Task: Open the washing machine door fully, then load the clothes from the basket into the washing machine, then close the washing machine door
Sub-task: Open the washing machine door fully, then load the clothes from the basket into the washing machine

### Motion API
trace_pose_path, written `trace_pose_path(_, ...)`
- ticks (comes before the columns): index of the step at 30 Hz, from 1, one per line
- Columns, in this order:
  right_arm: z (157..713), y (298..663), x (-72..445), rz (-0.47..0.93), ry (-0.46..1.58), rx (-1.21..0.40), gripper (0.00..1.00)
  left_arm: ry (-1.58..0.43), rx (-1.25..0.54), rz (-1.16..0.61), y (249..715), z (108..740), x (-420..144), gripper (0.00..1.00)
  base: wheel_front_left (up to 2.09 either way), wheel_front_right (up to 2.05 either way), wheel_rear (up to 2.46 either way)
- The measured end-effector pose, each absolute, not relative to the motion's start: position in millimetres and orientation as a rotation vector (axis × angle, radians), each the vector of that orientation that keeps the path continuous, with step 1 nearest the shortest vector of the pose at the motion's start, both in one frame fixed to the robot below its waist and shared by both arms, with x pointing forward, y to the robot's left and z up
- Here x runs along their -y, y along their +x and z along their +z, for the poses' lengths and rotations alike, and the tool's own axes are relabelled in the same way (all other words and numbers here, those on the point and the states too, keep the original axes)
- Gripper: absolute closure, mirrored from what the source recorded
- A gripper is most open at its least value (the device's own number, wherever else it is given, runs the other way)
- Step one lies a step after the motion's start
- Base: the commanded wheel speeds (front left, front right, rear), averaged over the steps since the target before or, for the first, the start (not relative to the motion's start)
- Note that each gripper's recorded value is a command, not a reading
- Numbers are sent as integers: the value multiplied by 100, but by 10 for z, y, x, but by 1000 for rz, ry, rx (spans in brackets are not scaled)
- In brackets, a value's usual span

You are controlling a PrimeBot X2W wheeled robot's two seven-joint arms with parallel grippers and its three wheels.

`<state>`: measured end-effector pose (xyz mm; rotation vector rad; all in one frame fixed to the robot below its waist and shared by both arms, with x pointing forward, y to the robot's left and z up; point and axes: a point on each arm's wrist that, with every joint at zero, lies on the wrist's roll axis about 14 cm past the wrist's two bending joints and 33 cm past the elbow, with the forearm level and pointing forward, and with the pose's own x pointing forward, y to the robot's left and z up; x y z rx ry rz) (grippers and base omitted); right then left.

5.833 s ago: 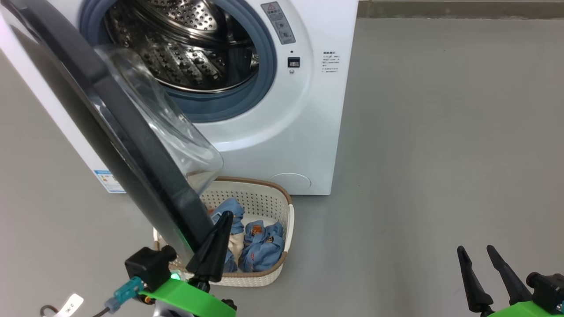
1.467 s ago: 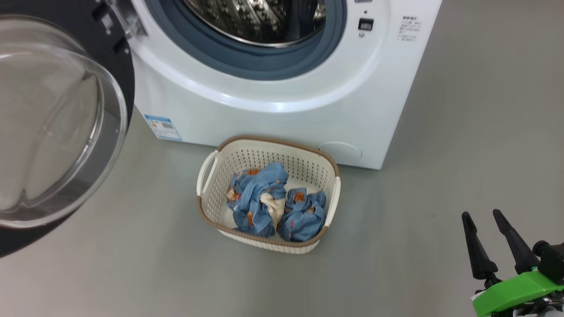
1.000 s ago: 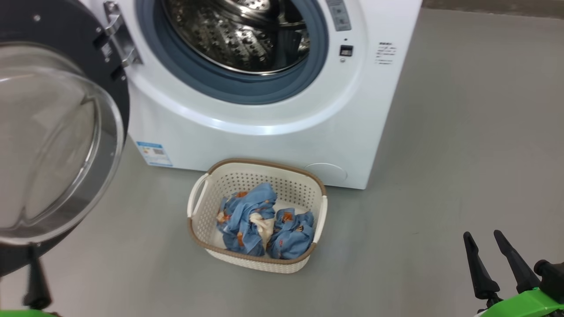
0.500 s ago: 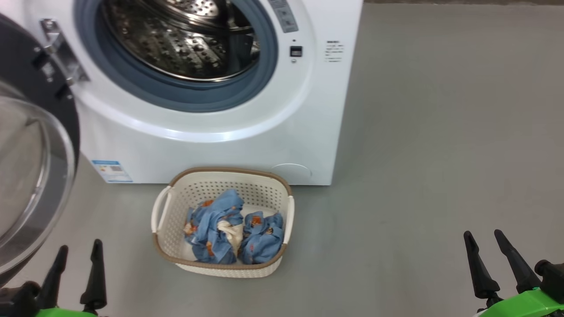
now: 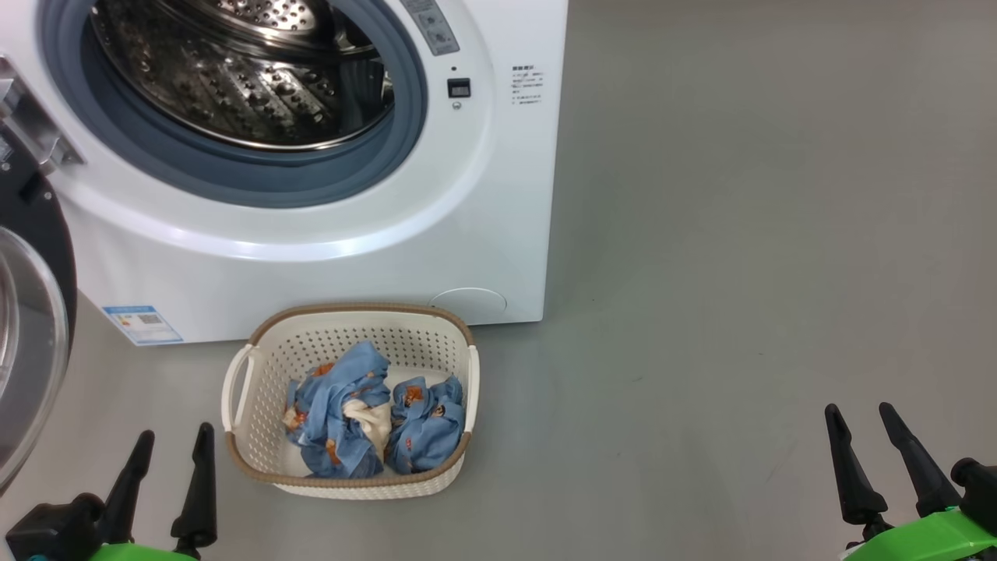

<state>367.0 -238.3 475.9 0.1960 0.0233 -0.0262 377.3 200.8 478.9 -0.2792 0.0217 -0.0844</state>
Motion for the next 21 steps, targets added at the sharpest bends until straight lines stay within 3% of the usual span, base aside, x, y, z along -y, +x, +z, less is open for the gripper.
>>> trace_pose_path(16,4831,3641,2415,-34,196,-1,0,-355,-42,-82,3732,4735,-1967,0,0,-1,0)
trace_pose_path(21,4822,3656,2396,-29,197,-4,0,-356,-53,-86,3716,4714,-1984,0,20,-73,54)
